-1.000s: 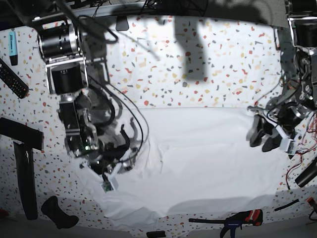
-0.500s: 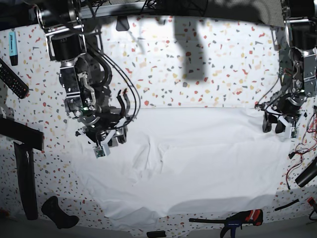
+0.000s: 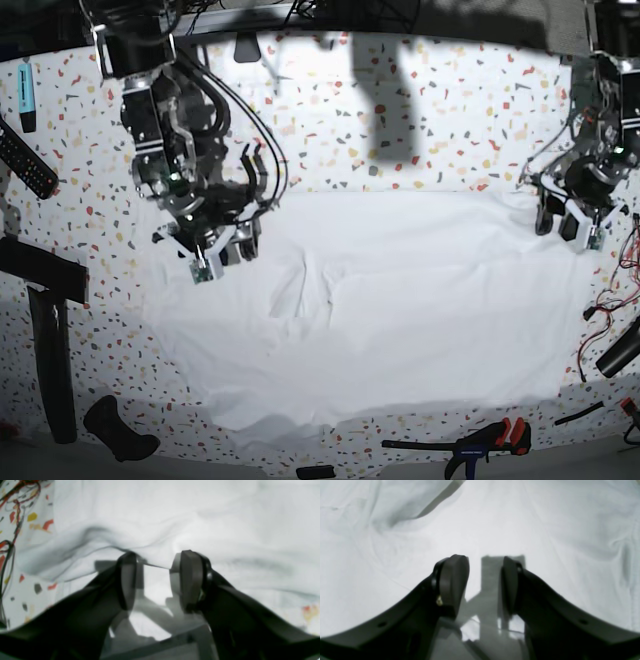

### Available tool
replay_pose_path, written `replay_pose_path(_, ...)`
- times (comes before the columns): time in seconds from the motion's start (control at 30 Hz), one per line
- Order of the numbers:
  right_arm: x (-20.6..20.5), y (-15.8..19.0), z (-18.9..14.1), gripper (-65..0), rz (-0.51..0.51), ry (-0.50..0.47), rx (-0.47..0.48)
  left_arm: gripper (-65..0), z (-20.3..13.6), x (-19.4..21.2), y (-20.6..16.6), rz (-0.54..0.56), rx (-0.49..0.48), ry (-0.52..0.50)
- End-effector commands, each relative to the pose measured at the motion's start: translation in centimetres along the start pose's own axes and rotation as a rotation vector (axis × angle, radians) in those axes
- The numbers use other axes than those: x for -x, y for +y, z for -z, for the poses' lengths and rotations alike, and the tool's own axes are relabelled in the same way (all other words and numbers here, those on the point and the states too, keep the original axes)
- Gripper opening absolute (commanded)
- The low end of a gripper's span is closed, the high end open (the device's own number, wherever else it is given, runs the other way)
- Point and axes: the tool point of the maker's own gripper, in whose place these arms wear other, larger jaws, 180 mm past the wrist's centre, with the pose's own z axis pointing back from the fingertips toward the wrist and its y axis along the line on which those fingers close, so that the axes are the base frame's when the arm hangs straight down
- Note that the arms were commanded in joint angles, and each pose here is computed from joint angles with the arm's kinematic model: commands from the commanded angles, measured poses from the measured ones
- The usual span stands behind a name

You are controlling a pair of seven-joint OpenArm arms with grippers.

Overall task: Fold the T-shirt properly
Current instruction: 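Raise both grippers back toward the shirt's collar edge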

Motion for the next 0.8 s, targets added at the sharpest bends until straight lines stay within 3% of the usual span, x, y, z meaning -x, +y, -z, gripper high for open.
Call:
replay_pose_path(0.0, 1.6, -0.1, -0.5, -37.7, -0.015, 0.065, -0.002, -37.1, -0.6, -1.6, 0.9, 0.036, -0.008, -0.037)
replay_pose_path(0.17, 4.7, 0.5, -2.7, -37.8, -0.041, 0.121, -0.011, -37.1, -2.6, -0.6, 0.7, 0.095, 0.003, -0.012)
replay_pose_path(0.47, 8.2, 2.5, -7.2, -37.8, -0.098, 0.208, -0.045, -37.1, -5.1, 5.6, -0.4, 0.093, 0.021, 0.149)
replay_pose_path(0.77, 10.0, 3.6, -10.7, -37.8, -0.101, 0.253, -0.036, -37.1, -7.9, 6.3, -2.1, 0.155, -0.005, 0.186)
